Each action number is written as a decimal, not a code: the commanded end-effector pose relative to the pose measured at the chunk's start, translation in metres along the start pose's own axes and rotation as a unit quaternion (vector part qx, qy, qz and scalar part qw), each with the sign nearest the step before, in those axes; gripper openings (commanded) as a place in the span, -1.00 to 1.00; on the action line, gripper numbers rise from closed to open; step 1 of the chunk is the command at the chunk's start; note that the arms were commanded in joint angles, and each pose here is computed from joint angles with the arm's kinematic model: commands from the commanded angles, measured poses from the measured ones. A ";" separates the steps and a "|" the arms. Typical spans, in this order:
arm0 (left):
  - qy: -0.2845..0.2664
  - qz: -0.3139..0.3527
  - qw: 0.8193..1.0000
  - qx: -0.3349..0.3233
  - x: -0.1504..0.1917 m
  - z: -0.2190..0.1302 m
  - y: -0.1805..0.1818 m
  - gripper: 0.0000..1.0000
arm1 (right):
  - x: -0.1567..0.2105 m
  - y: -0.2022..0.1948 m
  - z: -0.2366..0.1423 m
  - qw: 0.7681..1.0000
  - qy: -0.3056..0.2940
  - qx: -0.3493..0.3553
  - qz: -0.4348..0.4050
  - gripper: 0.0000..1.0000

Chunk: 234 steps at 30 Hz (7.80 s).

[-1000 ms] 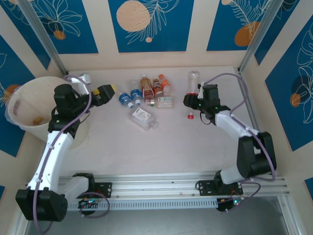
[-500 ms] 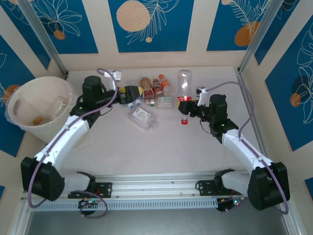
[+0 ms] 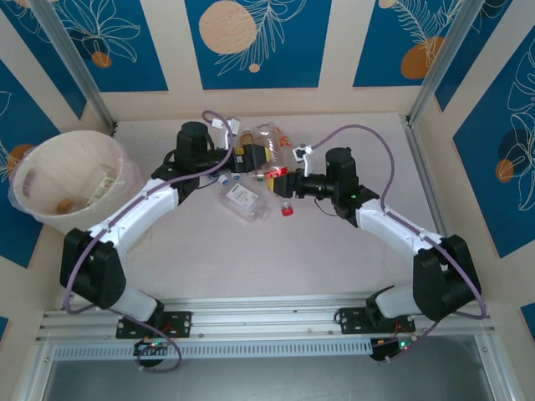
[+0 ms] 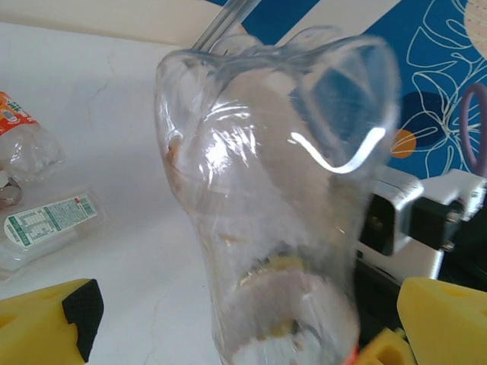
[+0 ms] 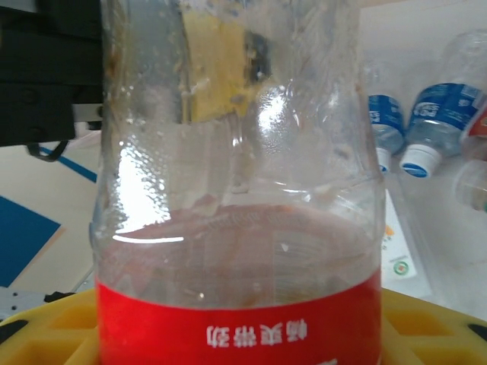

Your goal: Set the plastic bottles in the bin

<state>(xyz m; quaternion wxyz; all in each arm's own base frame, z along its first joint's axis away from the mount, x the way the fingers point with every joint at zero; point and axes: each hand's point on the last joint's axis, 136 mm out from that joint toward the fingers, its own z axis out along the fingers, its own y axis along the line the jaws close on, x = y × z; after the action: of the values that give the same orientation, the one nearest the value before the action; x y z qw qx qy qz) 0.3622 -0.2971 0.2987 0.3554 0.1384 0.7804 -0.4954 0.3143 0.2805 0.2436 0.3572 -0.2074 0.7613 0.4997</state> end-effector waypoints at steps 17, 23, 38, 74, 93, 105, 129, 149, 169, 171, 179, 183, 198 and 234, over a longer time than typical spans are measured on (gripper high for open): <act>-0.092 0.042 0.995 -0.004 -0.054 0.015 -0.004 0.80 | 0.006 0.050 0.021 0.991 0.058 -0.111 -0.036 -0.29; -0.116 0.052 0.992 0.002 -0.055 0.006 -0.008 0.22 | 0.010 0.044 0.020 0.993 0.065 -0.094 -0.034 -0.26; -0.100 0.103 0.989 -0.036 -0.046 -0.013 -0.010 -0.18 | -0.020 0.039 -0.029 0.998 -0.019 -0.004 -0.062 0.98; -0.397 0.345 0.667 -0.528 -0.169 -0.347 -0.094 -0.14 | -0.035 -0.098 -0.127 0.916 -0.212 0.327 0.095 0.99; -0.331 0.114 0.657 -0.668 -0.134 -0.426 0.060 -0.13 | -0.034 -0.107 -0.125 0.913 -0.206 0.333 0.115 0.99; -0.229 0.030 0.709 -0.666 -0.083 -0.396 0.136 -0.03 | -0.030 -0.113 -0.115 0.917 -0.186 0.328 0.127 0.99; -0.158 0.029 0.621 -0.768 -0.066 -0.427 0.162 0.13 | -0.027 -0.119 -0.097 0.926 -0.158 0.313 0.142 1.00; -0.222 0.076 0.779 -0.581 -0.087 -0.344 0.126 0.97 | -0.023 -0.120 -0.090 0.929 -0.141 0.307 0.150 1.00; -0.222 0.122 0.848 -0.465 -0.091 -0.206 0.035 1.00 | -0.017 -0.128 -0.107 0.911 -0.168 0.342 0.160 0.99; -0.221 0.124 0.854 -0.455 -0.082 -0.179 0.032 1.00 | -0.015 -0.128 -0.108 0.910 -0.165 0.344 0.161 0.99; -0.141 0.035 0.911 -0.385 -0.001 -0.069 0.067 1.00 | -0.014 -0.128 -0.113 0.909 -0.166 0.345 0.165 0.99; -0.119 -0.061 0.903 -0.408 0.037 -0.050 0.103 1.00 | -0.013 -0.127 -0.112 0.911 -0.163 0.342 0.165 0.99; -0.068 -0.150 0.769 -0.618 0.018 -0.078 0.250 1.00 | -0.012 -0.123 -0.114 0.913 -0.149 0.346 0.159 0.99; -0.054 -0.220 0.777 -0.588 0.025 -0.029 0.356 0.20 | -0.018 -0.100 -0.153 0.900 -0.177 0.379 0.127 0.99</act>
<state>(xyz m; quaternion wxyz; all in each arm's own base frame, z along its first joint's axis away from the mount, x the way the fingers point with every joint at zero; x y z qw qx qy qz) 0.5373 -0.1095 0.0410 0.2863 -0.3108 0.9063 -0.0031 0.3447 0.1050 0.2238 0.4550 0.1369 0.8430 0.2521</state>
